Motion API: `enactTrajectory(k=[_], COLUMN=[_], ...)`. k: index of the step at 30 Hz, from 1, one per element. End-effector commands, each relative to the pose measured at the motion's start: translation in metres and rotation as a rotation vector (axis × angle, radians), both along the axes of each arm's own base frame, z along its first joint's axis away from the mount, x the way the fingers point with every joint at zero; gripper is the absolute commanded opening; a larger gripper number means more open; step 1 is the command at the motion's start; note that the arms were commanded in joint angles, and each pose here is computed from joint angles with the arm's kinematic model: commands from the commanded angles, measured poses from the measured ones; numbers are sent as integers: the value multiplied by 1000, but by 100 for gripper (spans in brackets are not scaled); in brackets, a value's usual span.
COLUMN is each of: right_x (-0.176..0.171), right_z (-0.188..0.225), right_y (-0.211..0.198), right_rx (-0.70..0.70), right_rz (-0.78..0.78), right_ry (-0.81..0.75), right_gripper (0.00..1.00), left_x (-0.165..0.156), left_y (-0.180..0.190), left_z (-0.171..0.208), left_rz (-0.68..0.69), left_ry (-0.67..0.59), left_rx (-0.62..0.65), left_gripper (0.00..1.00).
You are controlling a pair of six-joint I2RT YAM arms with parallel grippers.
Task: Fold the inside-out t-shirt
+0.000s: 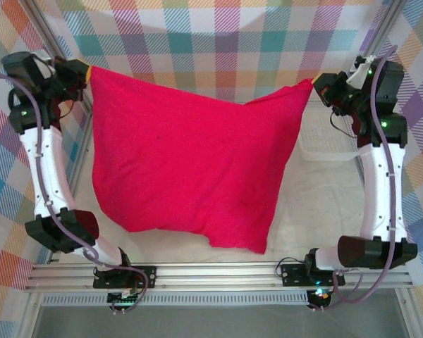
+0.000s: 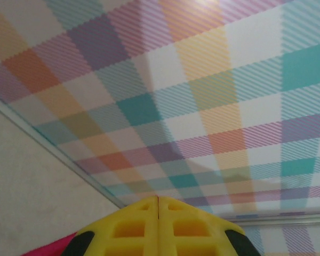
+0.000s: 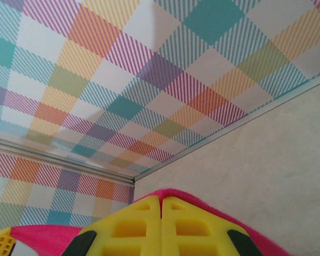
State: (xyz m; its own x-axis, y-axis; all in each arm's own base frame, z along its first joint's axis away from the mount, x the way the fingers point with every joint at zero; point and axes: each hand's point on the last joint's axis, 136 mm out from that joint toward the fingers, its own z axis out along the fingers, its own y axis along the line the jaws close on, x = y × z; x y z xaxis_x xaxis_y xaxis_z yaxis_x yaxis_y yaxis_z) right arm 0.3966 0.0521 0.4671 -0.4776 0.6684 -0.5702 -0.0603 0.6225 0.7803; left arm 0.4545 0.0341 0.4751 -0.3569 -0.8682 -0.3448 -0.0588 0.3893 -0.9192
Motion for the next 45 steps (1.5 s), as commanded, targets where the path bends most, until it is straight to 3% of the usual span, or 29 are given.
enactTrajectory(k=[1, 5, 11, 16, 19, 22, 27, 32, 35, 39, 45], right_x=[4, 20, 11, -5, -14, -24, -48, -87, -117, -150, -181], right_z=[62, 104, 168, 168, 142, 92, -45, -205, -273, -315, -337], right_y=[3, 3, 6, 18, 30, 44, 61, 64, 62, 58, 54], right_rx=[-6, -29, -58, -63, -61, -58, -38, 36, 58, 57, 38], right_rz=[24, 35, 64, 140, 178, 200, 207, 191, 182, 175, 173], right_ry=[-175, -261, -457, -475, -428, -352, -139, 158, 291, 380, 446], right_gripper=[0, 0, 0, 0, 0, 0, 0, 0, 0, 0, 0], left_x=[10, 34, 31, 11, 7, -2, -46, -103, -138, -174, -193], left_y=[-16, -23, -15, -19, -22, -26, -25, -34, -41, -48, -35], left_z=[45, 81, 155, 157, 118, 59, -91, -254, -321, -372, -371], left_rz=[-20, -50, -72, -92, -110, -134, -74, -53, -58, -62, 1], left_ry=[-132, -211, -456, -460, -326, -197, 15, 323, 471, 623, 687], left_rx=[50, 32, -55, 65, 152, 206, 198, 128, 101, 59, 104], left_gripper=[0, 0, 0, 0, 0, 0, 0, 0, 0, 0, 0])
